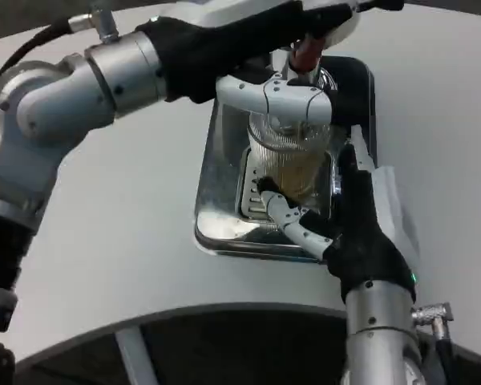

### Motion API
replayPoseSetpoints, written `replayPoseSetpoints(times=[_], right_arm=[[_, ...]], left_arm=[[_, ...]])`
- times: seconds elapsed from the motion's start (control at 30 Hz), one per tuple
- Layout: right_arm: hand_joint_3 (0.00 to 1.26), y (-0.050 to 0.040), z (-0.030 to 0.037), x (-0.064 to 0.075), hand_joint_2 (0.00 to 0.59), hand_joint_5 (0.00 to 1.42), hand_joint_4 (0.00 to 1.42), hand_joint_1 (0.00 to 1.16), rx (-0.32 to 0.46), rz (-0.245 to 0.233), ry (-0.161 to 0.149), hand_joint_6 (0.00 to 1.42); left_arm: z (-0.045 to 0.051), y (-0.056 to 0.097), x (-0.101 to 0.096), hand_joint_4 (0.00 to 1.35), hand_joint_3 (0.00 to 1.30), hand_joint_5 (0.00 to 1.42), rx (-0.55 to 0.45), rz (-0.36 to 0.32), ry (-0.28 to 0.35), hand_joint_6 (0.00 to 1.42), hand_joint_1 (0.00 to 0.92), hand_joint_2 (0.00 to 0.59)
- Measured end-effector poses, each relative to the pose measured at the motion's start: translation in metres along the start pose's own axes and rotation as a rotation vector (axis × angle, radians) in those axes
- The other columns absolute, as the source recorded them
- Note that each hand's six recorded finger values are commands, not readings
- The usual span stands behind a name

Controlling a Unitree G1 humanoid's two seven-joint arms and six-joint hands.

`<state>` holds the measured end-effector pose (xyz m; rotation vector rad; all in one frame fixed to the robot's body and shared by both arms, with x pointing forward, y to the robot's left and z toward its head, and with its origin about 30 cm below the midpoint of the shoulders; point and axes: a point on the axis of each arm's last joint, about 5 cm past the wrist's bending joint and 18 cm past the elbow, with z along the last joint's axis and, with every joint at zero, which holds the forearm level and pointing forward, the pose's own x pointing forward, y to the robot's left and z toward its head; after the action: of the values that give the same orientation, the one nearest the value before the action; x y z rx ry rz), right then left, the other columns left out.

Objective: Grasp the cup under the faucet to collect the drink, then remove the cup.

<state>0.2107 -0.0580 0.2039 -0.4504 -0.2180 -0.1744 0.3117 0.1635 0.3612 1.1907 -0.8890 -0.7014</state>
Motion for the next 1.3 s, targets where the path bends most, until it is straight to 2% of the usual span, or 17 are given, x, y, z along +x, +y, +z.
replayPoseSetpoints(times=[0.13,0.27,0.43,0.9,1.3], right_arm=[[0.0,0.0013,0.0014,0.003,0.271,0.0,0.0,0.7,0.022,-0.01,-0.005,0.02],[0.0,0.0034,0.0074,0.008,0.269,0.0,0.0,0.7,0.056,-0.023,-0.036,0.03],[0.0,0.0077,0.0099,0.012,0.262,0.0,0.0,0.69,0.087,-0.005,-0.067,0.03],[0.0,0.0114,0.0082,0.019,0.25,0.0,0.0,0.69,0.094,0.0,-0.056,0.03],[0.0,0.0126,0.0031,0.022,0.249,0.0,0.0,0.69,0.089,-0.005,-0.037,0.03]], left_arm=[[-0.0003,0.0,0.0,0.0,0.09,0.0,0.002,0.0,-0.002,0.11,0.0,0.103],[-0.0006,0.0,0.0,0.0,0.09,0.0,0.002,0.0,-0.003,0.11,0.0,0.103],[-0.0011,0.001,0.0,0.0,0.09,0.0,0.003,0.001,-0.005,0.11,0.0,0.103],[-0.0035,0.002,0.0,0.0,0.1,0.0,0.006,0.0,-0.008,0.11,0.0,0.104],[-0.0033,0.004,0.004,0.0,0.1,0.0,0.04,-0.02,-0.019,0.11,0.0,0.108]])
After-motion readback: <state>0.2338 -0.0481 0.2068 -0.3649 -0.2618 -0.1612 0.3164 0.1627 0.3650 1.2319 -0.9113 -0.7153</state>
